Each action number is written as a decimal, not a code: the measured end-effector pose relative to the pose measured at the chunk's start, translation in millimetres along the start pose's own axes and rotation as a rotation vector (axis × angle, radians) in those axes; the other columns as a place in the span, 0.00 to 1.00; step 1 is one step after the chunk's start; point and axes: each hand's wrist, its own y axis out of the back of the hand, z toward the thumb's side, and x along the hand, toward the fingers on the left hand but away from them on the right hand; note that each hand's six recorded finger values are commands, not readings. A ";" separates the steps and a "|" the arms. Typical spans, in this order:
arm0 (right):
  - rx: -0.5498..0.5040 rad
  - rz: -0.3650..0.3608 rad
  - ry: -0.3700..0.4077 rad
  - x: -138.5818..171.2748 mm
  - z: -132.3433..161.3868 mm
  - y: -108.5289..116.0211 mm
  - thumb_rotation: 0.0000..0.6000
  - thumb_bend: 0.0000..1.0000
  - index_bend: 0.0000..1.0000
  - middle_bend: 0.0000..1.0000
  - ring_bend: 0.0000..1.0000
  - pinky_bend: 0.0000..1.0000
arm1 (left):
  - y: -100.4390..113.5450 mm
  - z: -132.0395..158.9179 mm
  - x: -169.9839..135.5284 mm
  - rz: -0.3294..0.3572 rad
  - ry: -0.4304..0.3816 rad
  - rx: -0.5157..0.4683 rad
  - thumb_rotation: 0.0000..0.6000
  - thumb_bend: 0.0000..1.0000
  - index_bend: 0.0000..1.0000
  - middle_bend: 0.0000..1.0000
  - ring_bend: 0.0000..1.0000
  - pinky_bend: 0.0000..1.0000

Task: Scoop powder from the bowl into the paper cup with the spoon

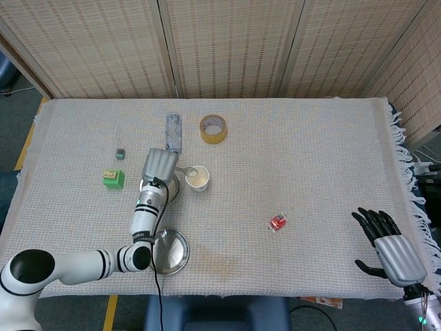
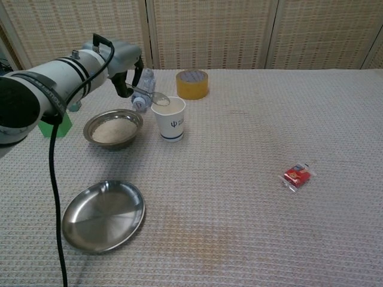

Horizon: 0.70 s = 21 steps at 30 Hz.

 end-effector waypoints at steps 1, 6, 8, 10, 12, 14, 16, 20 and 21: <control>-0.001 0.001 0.001 0.2 0.1 0.0 1.00 0.09 0.00 0.00 0.00 0.00 | 0.2 1.4 -0.3 0.018 -0.001 0.024 1.00 0.39 0.57 1.00 1.00 1.00; -0.003 -0.001 0.001 0.6 0.0 0.8 1.00 0.09 0.00 0.00 0.00 0.00 | -0.7 9.8 -3.9 0.124 -0.017 0.154 1.00 0.39 0.57 1.00 1.00 1.00; -0.004 -0.003 0.001 1.0 0.0 1.3 1.00 0.09 0.00 0.00 0.00 0.00 | -2.2 12.6 -5.9 0.167 -0.023 0.205 1.00 0.39 0.57 1.00 1.00 1.00; -0.004 -0.002 0.002 1.4 0.2 1.3 1.00 0.09 0.00 0.00 0.00 0.00 | -4.1 14.7 -7.6 0.201 -0.027 0.243 1.00 0.39 0.57 1.00 1.00 1.00; -0.004 0.000 0.003 1.3 0.4 0.9 1.00 0.09 0.00 0.00 0.00 0.00 | -4.6 16.4 -9.2 0.240 -0.029 0.281 1.00 0.39 0.57 1.00 1.00 1.00; -0.005 0.003 0.004 1.6 0.8 0.7 1.00 0.09 0.00 0.00 0.00 0.00 | -4.3 18.2 -11.0 0.280 -0.032 0.315 1.00 0.39 0.57 1.00 1.00 1.00; -0.006 0.002 0.005 2.0 0.8 1.2 1.00 0.09 0.00 0.00 0.00 0.00 | -4.2 19.6 -12.9 0.314 -0.035 0.343 1.00 0.39 0.57 1.00 1.00 1.00; -0.007 -0.001 0.004 2.6 0.6 2.2 1.00 0.09 0.00 0.00 0.00 0.00 | -4.7 22.8 -19.1 0.387 -0.045 0.402 1.00 0.39 0.57 1.00 1.00 1.00; -0.007 -0.001 0.004 2.6 0.5 2.1 1.00 0.09 0.00 0.00 0.00 0.00 | -5.4 23.6 -20.8 0.401 -0.047 0.413 1.00 0.39 0.57 1.00 1.00 1.00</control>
